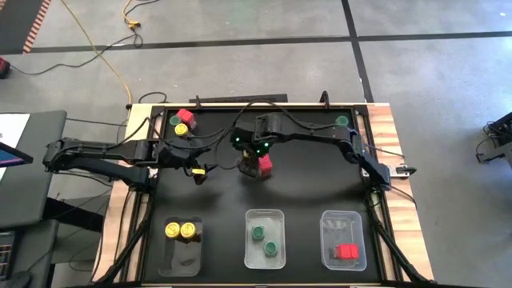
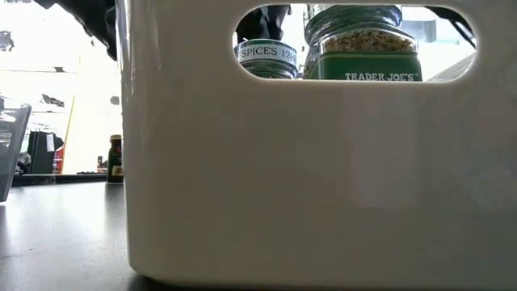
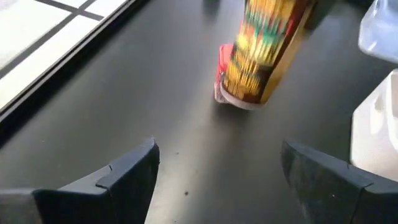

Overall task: Sort spices by type
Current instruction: Put the right yellow seasoning bottle into the black bin

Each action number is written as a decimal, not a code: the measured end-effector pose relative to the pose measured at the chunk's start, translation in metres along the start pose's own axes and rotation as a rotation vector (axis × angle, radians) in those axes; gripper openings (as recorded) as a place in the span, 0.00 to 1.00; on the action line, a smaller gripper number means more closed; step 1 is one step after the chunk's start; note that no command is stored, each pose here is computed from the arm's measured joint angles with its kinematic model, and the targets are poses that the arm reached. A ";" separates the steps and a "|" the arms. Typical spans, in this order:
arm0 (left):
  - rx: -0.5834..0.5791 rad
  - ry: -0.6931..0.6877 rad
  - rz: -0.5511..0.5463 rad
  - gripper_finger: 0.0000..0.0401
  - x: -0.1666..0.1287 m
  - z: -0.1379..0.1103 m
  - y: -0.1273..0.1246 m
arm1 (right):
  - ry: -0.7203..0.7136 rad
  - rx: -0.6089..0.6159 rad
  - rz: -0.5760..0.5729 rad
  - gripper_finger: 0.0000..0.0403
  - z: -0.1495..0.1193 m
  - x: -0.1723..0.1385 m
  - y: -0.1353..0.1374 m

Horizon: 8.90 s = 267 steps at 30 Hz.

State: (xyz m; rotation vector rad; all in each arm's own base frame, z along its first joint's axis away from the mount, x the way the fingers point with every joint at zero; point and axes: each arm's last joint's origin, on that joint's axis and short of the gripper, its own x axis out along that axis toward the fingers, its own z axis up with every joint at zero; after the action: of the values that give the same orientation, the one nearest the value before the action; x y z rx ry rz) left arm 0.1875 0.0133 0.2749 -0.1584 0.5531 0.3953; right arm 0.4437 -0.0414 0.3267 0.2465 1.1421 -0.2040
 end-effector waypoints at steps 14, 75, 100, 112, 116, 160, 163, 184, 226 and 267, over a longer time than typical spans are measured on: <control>0.072 0.083 0.025 0.86 0.026 -0.006 -0.007 | -0.158 0.025 0.026 0.63 0.009 -0.024 0.001; 0.225 -0.206 -0.136 0.55 0.054 0.034 0.005 | -0.203 0.041 0.057 0.63 0.012 -0.025 0.006; 0.156 -0.200 -0.135 0.53 0.054 0.034 0.005 | -0.108 -0.036 0.026 0.94 -0.001 -0.040 -0.005; 0.024 -0.264 -0.137 0.53 0.053 0.041 0.005 | -0.089 -0.068 -0.250 0.91 -0.074 -0.136 -0.006; -0.027 -0.297 -0.149 0.53 0.052 0.044 0.004 | -0.230 -0.002 -0.261 0.91 -0.120 -0.161 -0.012; -0.005 -0.463 -0.184 0.51 0.032 0.082 -0.002 | -1.074 -0.042 0.120 0.91 -0.098 0.018 -0.019; -0.005 -0.464 -0.187 0.51 0.032 0.082 -0.002 | -1.062 -0.048 0.129 0.91 -0.091 0.025 -0.017; 0.023 -0.462 -0.210 0.51 0.032 0.082 -0.003 | -0.972 -0.055 0.123 0.55 -0.082 0.028 -0.015; 0.084 -0.254 -0.149 0.75 -0.003 0.087 0.004 | -0.858 -0.090 0.082 0.54 -0.096 0.001 -0.023; 0.184 0.264 -0.214 0.75 0.054 0.193 -0.009 | -0.741 -0.096 0.087 0.54 -0.105 0.010 -0.018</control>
State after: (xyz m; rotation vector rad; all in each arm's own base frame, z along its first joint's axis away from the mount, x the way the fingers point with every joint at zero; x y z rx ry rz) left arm 0.3251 0.0708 0.4085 -0.0919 0.8213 0.1134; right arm 0.3512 -0.0274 0.2746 0.1156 0.4033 -0.1428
